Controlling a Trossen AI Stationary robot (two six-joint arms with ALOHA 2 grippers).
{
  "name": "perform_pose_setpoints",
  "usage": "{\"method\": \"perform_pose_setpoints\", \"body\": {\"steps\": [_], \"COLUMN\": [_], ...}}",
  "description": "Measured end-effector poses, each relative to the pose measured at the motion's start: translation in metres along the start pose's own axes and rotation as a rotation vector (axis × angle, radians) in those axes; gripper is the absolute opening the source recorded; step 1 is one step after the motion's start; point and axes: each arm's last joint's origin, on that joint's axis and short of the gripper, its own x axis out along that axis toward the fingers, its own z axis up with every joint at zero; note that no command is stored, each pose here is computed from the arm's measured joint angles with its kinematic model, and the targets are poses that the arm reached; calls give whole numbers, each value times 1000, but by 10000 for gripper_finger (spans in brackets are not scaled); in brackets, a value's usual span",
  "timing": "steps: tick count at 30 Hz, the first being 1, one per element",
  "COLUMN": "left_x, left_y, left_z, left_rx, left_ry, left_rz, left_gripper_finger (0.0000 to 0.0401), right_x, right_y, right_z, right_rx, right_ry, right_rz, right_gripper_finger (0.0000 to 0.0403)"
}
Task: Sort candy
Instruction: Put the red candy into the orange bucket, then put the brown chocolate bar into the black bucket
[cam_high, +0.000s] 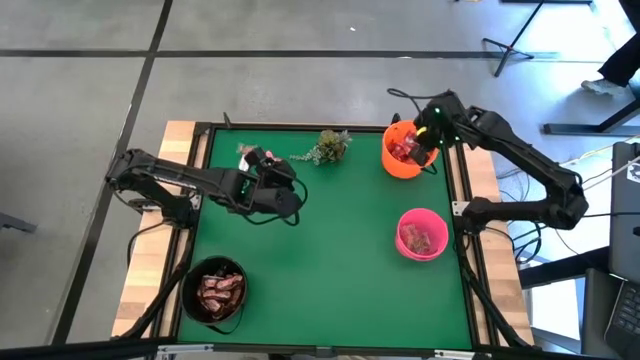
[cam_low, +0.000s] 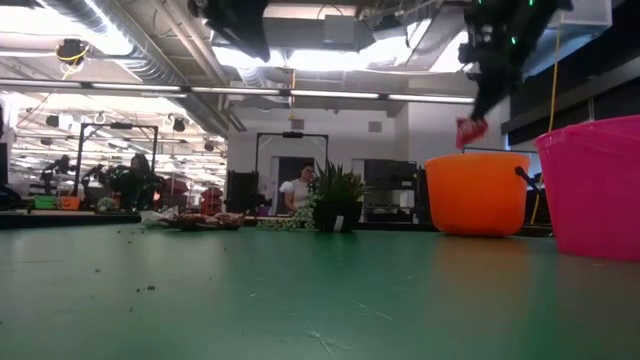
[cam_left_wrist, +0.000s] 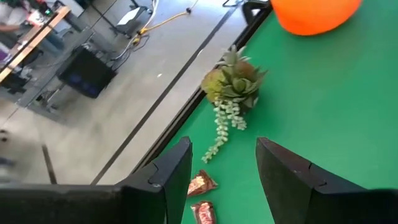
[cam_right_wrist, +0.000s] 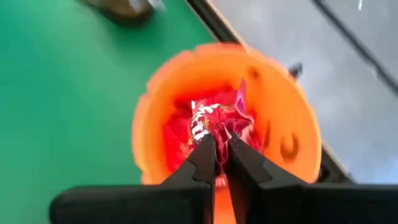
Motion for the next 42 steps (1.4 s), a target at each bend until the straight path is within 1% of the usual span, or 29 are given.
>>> {"method": "perform_pose_setpoints", "body": {"steps": [3,5,8,11,13,17,19,24,26,29,33,36,38,42], "left_x": [9,17,32,47,58,84,97,123,132,143,155,162,164,166], "left_y": [7,13,23,30,33,35,38,53,63,76,87,82,78,70], "left_z": [1,3,5,6,5,-6,-15,-40,-47,-54,-70,-90,-100,-113], "left_rx": [1,9,4,-8,-18,-61,-87,-174,-220,-301,-395,-373,-357,-341], "left_ry": [21,50,103,116,127,150,179,313,364,412,480,574,615,662], "left_rz": [32,37,8,-8,-45,-141,-176,-210,-238,-270,-212,-214,-222,-209], "left_gripper_finger": [168,168,168,168,168,168,168,168,168,168,168,168,168,168], "right_x": [14,21,25,25,25,25,24,15,6,-12,-42,-65,-79,-100], "right_y": [-13,-16,-16,-15,-16,-16,-16,-16,-15,-13,-8,-2,2,6], "right_z": [-12,-18,-20,-19,-17,-17,-16,-14,-12,-9,-8,-11,-13,-19], "right_rx": [33,46,58,52,44,35,35,31,29,22,-25,-82,-98,-112], "right_ry": [56,82,76,56,43,33,24,-13,-59,-173,-386,-546,-634,-745], "right_rz": [-22,5,66,71,68,65,63,58,69,107,214,313,368,431], "right_gripper_finger": [25,29,44,66,84,127,147,174,177,177,177,177,177,177]}}
